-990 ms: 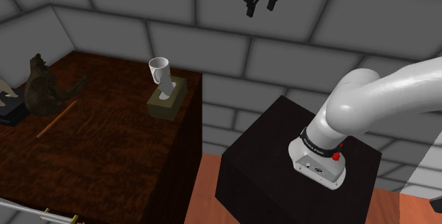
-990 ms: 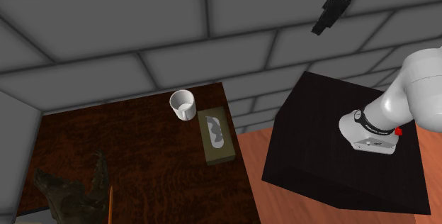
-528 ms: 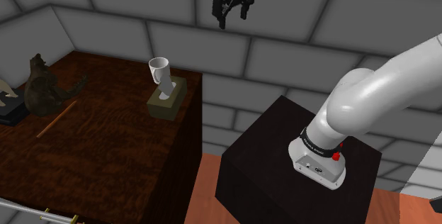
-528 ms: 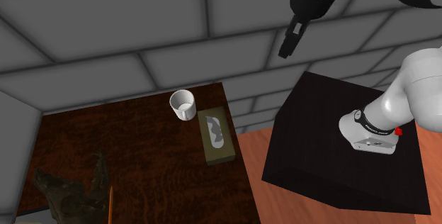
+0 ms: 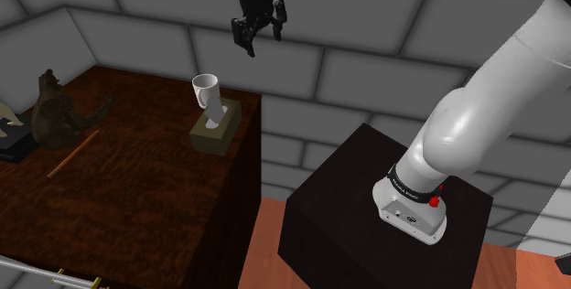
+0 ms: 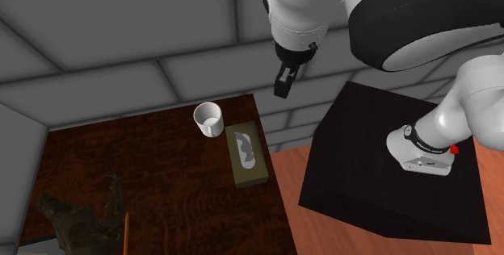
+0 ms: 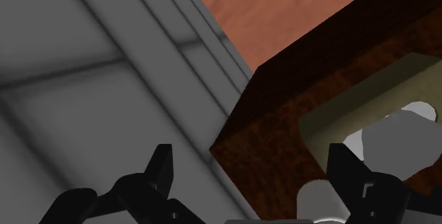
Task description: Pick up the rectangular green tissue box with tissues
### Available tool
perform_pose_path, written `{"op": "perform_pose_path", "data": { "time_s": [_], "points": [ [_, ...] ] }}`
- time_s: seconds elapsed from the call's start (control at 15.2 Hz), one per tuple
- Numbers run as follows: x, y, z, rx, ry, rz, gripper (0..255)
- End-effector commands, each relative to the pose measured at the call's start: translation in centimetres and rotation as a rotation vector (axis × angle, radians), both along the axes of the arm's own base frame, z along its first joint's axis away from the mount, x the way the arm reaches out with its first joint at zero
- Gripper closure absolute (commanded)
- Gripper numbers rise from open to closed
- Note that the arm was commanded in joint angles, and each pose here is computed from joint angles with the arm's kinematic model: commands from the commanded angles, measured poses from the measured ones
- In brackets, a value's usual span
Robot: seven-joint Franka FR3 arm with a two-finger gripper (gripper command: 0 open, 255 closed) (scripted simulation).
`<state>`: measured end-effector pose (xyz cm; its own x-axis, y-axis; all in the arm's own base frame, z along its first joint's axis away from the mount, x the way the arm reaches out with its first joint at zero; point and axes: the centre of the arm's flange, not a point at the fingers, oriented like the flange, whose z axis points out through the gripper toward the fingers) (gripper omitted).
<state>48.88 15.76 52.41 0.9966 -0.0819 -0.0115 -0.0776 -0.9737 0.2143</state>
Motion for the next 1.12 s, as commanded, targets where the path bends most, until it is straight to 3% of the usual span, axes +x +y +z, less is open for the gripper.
{"op": "perform_pose_path", "data": {
  "time_s": [0.0, 0.86, 1.06],
  "points": [
    [1.7, 2.0, -1.7, -0.019, 0.021, 0.010, 0],
    [11.7, 13.9, -13.6, -0.144, 0.154, 0.074, 0],
    [12.1, 14.4, -15.2, -0.149, 0.160, 0.076, 0]
  ]
}}
